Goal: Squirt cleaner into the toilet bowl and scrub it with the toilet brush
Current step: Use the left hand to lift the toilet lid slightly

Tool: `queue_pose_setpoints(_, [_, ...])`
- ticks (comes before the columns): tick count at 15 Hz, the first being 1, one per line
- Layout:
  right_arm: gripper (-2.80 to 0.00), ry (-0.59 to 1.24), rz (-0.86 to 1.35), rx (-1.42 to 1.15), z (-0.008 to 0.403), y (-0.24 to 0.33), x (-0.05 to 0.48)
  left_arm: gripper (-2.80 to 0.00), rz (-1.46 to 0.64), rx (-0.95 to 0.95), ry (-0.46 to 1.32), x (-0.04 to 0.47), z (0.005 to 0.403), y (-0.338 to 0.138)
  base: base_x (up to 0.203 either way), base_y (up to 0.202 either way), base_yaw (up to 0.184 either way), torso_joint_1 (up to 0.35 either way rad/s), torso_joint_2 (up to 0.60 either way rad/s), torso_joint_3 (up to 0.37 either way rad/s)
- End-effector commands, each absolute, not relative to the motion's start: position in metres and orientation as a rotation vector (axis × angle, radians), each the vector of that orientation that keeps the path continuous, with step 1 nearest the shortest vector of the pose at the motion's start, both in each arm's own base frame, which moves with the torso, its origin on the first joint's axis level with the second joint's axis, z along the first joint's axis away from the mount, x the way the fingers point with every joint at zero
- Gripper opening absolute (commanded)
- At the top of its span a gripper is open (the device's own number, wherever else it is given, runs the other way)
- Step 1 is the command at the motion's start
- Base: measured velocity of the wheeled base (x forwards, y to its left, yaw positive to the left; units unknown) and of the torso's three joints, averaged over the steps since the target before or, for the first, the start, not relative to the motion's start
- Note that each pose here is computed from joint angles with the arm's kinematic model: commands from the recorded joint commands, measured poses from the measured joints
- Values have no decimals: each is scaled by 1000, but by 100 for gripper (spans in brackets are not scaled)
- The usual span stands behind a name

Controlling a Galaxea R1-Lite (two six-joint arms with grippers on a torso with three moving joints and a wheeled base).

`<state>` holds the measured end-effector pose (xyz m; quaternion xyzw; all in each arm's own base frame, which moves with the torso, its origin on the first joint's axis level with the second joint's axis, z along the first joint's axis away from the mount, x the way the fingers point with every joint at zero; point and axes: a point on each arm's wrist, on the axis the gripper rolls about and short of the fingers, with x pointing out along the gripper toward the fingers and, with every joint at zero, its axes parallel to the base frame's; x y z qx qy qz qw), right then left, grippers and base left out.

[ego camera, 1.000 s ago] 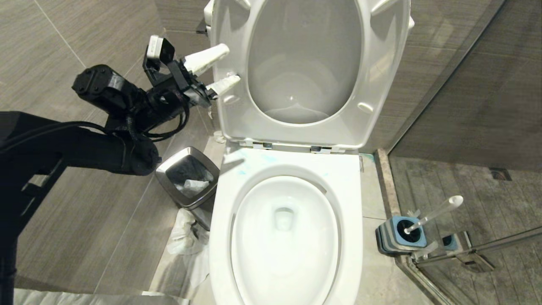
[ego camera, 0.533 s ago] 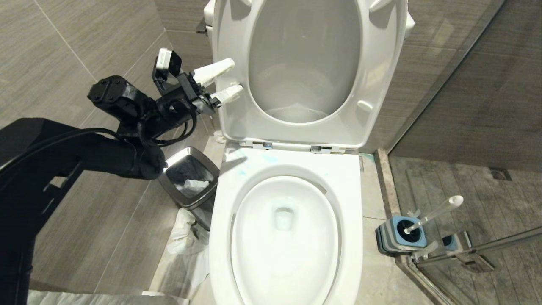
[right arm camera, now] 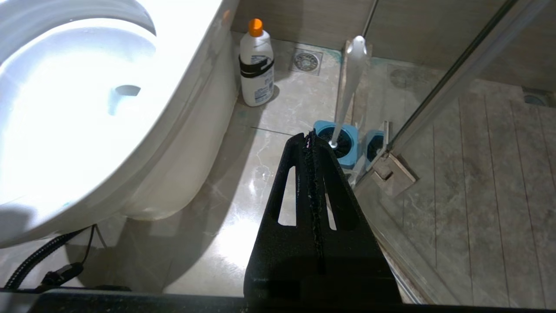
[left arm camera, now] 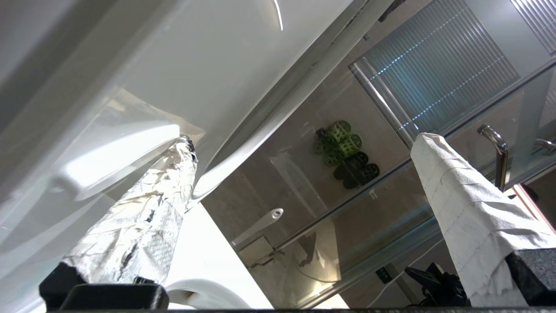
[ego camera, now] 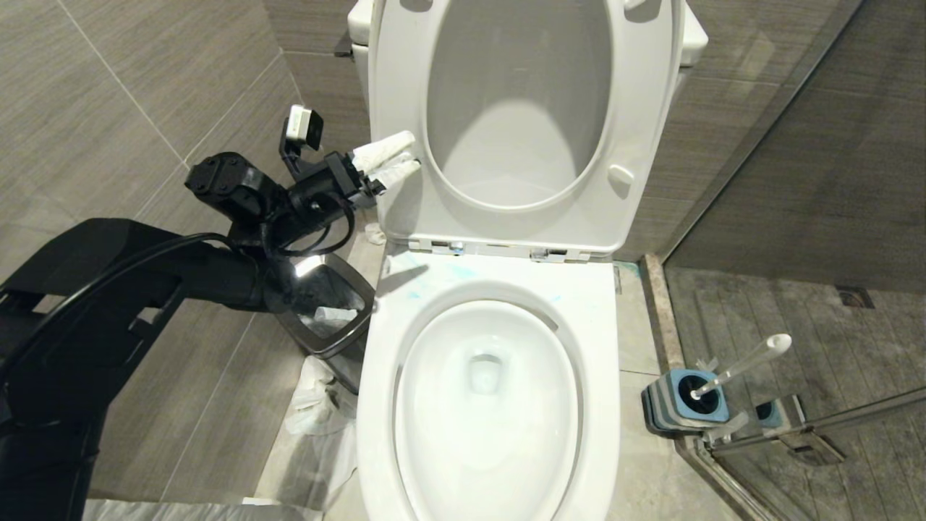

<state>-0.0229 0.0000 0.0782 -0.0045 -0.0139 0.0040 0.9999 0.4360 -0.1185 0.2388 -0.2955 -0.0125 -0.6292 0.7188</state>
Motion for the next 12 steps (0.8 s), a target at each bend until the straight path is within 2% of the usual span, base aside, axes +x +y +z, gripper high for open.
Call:
queue_pose_setpoints(1, [-280,-17,9,-9,75,0,-22,0,-1397,-653,-24,440,234,-119,0,0,0,0,0,0])
queue_pose_setpoints(6, [-280,-17,9,-9,75,0,-22,0,-1395,-641,-32,447,225,-122,0,0,0,0,0,0])
queue_pose_setpoints(9, [-280,-17,9,-9,75,0,-22,0,-1414,-647,-47,433,248,-120,0,0,0,0,0,0])
queue_pose_setpoints(12, [-280,-17,9,-9,75,0,-22,0,-1450,-744,10,401,286,-114,0,0,0,0,0,0])
